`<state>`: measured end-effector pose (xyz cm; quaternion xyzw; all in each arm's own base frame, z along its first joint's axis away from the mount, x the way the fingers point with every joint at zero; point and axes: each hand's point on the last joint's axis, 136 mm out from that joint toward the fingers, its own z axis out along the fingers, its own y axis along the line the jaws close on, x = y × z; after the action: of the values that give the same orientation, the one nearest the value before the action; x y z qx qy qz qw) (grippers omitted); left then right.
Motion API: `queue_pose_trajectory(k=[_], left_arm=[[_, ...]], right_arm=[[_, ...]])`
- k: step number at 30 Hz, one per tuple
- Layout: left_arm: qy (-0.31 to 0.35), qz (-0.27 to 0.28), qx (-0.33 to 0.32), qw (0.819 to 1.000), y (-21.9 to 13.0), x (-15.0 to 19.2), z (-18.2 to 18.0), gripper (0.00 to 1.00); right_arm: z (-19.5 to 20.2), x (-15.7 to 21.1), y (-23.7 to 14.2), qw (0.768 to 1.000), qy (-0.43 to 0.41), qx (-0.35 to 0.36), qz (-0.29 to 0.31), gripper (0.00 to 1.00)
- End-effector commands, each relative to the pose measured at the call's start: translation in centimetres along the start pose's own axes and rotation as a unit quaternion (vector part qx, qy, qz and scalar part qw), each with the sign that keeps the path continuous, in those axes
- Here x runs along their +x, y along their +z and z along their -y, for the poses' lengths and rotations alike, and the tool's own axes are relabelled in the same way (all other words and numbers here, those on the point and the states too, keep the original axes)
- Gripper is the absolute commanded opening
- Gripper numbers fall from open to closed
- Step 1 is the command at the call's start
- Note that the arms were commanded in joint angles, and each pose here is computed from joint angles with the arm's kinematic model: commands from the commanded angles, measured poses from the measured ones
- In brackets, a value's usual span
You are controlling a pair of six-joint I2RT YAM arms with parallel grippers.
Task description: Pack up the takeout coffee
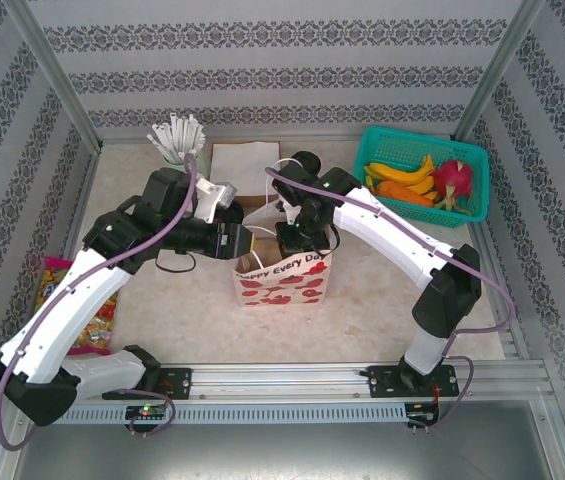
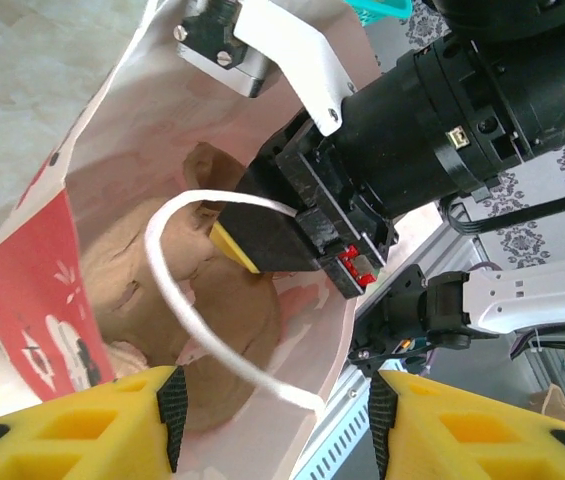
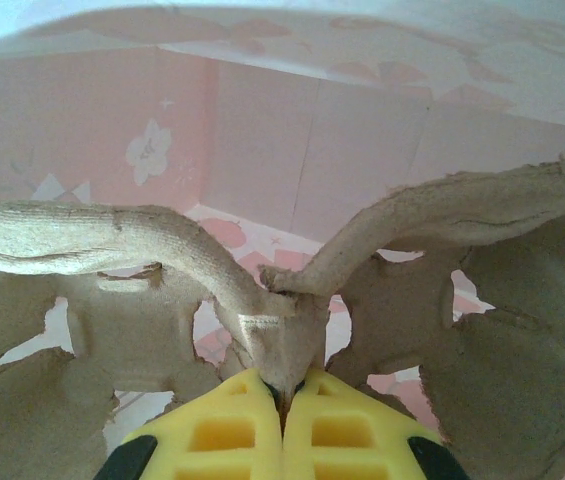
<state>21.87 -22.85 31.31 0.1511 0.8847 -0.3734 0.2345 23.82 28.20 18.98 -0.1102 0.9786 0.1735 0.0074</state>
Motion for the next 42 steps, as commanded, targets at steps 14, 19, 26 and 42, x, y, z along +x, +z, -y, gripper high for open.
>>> queue_pose_trajectory(k=[14,19,26,42], left_arm=[[0.060,0.009,-0.009,0.998,1.4,-0.9,0.0,0.00],[0.190,-0.029,-0.008,0.981,1.4,2.1,-0.4,0.00],[0.229,-0.057,-0.046,0.971,1.2,4.3,-2.7,0.00],[0.432,-0.014,0.117,0.894,0.0,6.9,4.0,0.06]], right_arm=[[-0.6,-0.5,0.2,1.000,0.002,0.004,0.016,0.00],[-0.6,-0.4,0.5,1.000,0.023,-0.014,0.014,0.00],[-0.6,-1.0,-0.3,0.997,0.049,-0.047,0.027,0.00],[0.6,-1.2,0.6,0.992,0.104,-0.064,0.007,0.00]])
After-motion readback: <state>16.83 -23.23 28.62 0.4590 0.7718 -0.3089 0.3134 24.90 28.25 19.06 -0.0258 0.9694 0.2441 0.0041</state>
